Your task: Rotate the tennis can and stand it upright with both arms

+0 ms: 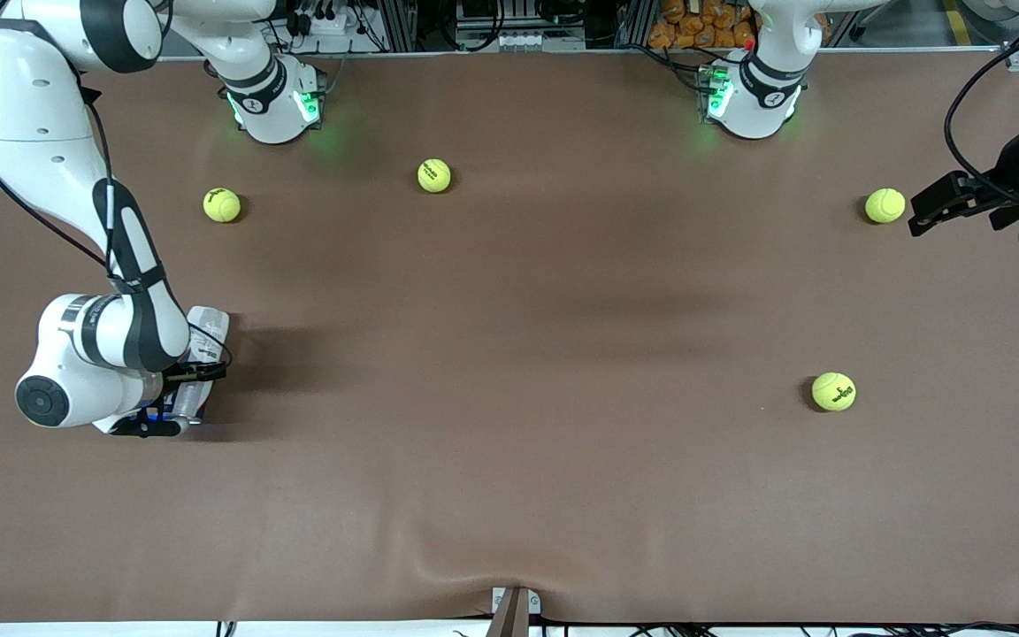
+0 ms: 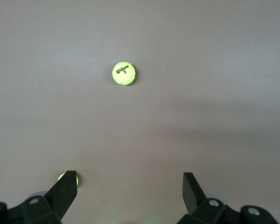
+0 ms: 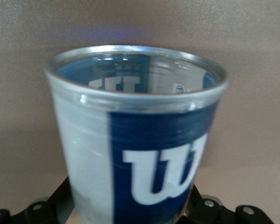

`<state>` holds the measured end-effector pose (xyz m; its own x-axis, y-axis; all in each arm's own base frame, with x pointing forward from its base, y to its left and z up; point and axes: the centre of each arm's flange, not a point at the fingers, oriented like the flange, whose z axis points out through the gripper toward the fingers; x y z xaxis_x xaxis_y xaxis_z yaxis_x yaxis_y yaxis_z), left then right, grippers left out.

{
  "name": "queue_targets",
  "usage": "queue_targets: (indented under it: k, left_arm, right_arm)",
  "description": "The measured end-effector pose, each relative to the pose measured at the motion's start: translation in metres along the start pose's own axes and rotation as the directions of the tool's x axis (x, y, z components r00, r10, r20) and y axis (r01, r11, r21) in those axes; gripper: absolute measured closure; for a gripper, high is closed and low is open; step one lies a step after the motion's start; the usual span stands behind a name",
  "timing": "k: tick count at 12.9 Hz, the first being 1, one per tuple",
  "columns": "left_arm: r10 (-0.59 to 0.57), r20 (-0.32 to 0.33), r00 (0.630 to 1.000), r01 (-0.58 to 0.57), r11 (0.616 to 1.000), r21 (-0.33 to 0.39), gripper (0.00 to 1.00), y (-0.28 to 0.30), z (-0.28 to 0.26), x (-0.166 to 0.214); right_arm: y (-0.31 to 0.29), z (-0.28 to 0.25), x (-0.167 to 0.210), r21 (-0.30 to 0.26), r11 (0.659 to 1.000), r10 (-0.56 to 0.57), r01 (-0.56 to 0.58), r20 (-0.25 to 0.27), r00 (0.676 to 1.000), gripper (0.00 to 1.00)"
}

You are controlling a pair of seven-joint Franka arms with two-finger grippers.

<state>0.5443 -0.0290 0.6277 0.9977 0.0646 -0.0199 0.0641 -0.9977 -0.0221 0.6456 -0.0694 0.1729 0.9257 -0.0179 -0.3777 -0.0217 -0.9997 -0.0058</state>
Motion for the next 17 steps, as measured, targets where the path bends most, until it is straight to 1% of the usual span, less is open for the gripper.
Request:
queue_targets:
  k: [1, 3, 4, 5, 7, 9, 10, 11, 13, 15, 17]
  left_arm:
    - [0.0, 0.0, 1.0, 0.0, 1.0, 0.0, 0.0, 0.0, 0.001, 0.001]
    - [0.001, -0.003, 1.0, -0.001, 1.0, -0.001, 0.0, 0.001, 0.001, 0.002]
    - [0.001, -0.005, 1.0, -0.001, 1.0, -0.001, 0.0, 0.001, 0.001, 0.002]
    - [0.001, -0.006, 1.0, -0.001, 1.0, -0.001, 0.0, 0.001, 0.001, 0.002]
    - [0.001, -0.006, 1.0, -0.001, 1.0, -0.001, 0.0, 0.001, 0.001, 0.002]
    - [0.002, -0.007, 1.0, -0.002, 1.0, -0.001, 0.0, 0.001, 0.002, 0.003]
    - [0.002, -0.007, 1.0, -0.002, 1.0, -0.002, 0.0, 0.001, 0.002, 0.003]
    - [0.002, -0.008, 1.0, -0.002, 1.0, -0.002, 0.0, 0.001, 0.003, 0.004]
    - [0.001, -0.007, 1.0, -0.002, 1.0, -0.002, 0.0, 0.001, 0.003, 0.004]
    - [0.001, -0.007, 1.0, -0.001, 1.0, -0.002, 0.0, 0.001, 0.003, 0.004]
    - [0.001, -0.007, 1.0, -0.001, 1.0, -0.002, 0.0, 0.001, 0.003, 0.004]
  right_arm:
    - [0.0, 0.0, 0.0, 0.0, 1.0, -0.001, 0.001, 0.0, 1.0, 0.04]
    - [-0.001, -0.002, 0.0, 0.001, 1.0, -0.021, 0.021, -0.002, 1.0, 0.26]
    - [-0.001, -0.003, 0.0, 0.001, 0.999, -0.036, 0.036, -0.004, 0.999, 0.31]
    - [-0.001, -0.004, 0.001, 0.002, 0.999, -0.051, 0.051, -0.006, 0.999, 0.33]
    - [-0.001, -0.009, 0.003, 0.0, 0.995, -0.096, 0.096, -0.018, 0.995, 0.4]
    - [-0.003, -0.023, 0.008, -0.009, 0.986, -0.166, 0.166, -0.053, 0.985, 0.39]
    - [-0.006, -0.035, 0.012, -0.018, 0.977, -0.213, 0.212, -0.075, 0.974, 0.39]
    - [-0.012, -0.048, 0.015, -0.03, 0.962, -0.272, 0.27, -0.099, 0.957, 0.39]
    - [-0.041, -0.073, 0.022, -0.056, 0.916, -0.402, 0.398, -0.144, 0.904, 0.39]
    - [-0.101, -0.086, 0.023, -0.062, 0.861, -0.508, 0.505, -0.17, 0.844, 0.38]
    - [-0.178, -0.086, 0.015, -0.06, 0.791, -0.608, 0.608, -0.172, 0.775, 0.38]
